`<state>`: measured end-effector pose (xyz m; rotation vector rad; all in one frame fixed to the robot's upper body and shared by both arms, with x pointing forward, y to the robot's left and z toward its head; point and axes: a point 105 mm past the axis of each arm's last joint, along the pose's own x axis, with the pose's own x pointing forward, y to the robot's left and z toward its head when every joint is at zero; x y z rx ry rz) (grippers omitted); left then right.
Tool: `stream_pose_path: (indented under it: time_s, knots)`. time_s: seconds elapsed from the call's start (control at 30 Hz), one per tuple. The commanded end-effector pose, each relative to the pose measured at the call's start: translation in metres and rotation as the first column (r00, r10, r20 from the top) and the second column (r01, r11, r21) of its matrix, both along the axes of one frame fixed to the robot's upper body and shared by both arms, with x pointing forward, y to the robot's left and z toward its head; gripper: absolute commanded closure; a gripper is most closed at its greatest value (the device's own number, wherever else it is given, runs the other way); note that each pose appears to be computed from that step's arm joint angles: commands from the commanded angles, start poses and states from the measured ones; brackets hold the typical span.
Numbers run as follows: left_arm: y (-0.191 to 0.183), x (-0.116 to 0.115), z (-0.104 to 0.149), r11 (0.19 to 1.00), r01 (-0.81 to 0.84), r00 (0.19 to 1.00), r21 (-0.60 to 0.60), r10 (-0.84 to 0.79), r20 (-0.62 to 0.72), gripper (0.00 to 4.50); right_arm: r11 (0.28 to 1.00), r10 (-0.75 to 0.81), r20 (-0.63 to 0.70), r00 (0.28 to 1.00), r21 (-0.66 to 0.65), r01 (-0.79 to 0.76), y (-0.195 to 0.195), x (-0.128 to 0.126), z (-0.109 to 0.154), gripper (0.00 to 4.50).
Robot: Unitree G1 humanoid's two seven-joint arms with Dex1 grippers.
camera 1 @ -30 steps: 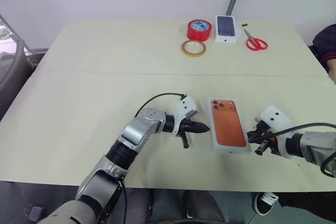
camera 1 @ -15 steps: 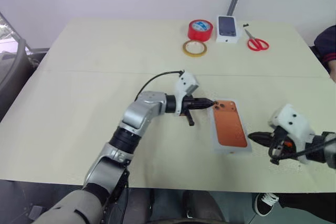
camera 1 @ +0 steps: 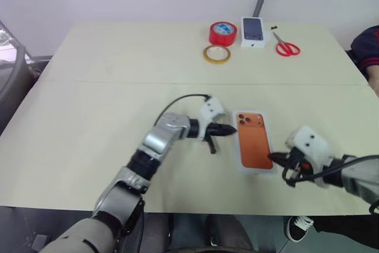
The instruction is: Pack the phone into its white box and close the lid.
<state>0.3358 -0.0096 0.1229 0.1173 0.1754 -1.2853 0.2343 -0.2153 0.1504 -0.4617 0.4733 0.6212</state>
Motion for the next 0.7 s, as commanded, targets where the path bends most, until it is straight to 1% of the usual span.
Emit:
stream_pose_path:
  time_s: [0.03, 0.1, 0.17, 0.27, 0.4, 0.47, 0.6, 0.7]
  knots:
    - [0.054, 0.012, 0.035, 0.987, -0.136, 0.985, -0.084, 0.144, 0.100, 4.50, 0.999, -0.023, 0.144, 0.989, 0.046, 0.016, -0.006, 0.012, 0.031, 4.45]
    - [0.106, 0.018, 0.040, 0.961, -0.266, 0.953, -0.073, 0.273, 0.131, 4.50, 0.997, -0.043, 0.183, 0.982, 0.077, 0.030, -0.012, 0.020, 0.040, 4.45]
    - [0.155, 0.017, 0.042, 0.921, -0.387, 0.909, -0.051, 0.390, 0.147, 4.50, 0.994, -0.071, 0.212, 0.975, 0.096, 0.051, -0.021, 0.029, 0.045, 4.45]
    - [0.204, 0.012, 0.040, 0.858, -0.514, 0.846, -0.021, 0.511, 0.153, 4.50, 0.990, -0.070, 0.237, 0.969, 0.138, 0.038, -0.022, 0.038, 0.050, 4.45]
    - [0.237, 0.002, 0.036, 0.803, -0.596, 0.792, 0.000, 0.588, 0.164, 4.50, 0.986, -0.051, 0.241, 0.969, 0.164, 0.011, -0.019, 0.048, 0.050, 4.45]
    - [0.247, -0.002, 0.033, 0.777, -0.629, 0.768, 0.007, 0.621, 0.159, 4.50, 0.985, -0.039, 0.236, 0.971, 0.173, -0.002, -0.015, 0.050, 0.047, 4.45]
    - [0.250, -0.007, 0.032, 0.753, -0.658, 0.745, -0.003, 0.651, 0.146, 4.50, 0.984, -0.025, 0.229, 0.973, 0.179, -0.017, -0.013, 0.051, 0.044, 4.45]
    - [0.248, -0.007, 0.030, 0.741, -0.672, 0.733, -0.001, 0.665, 0.145, 4.50, 0.981, -0.015, 0.234, 0.972, 0.189, -0.030, -0.009, 0.051, 0.040, 4.45]
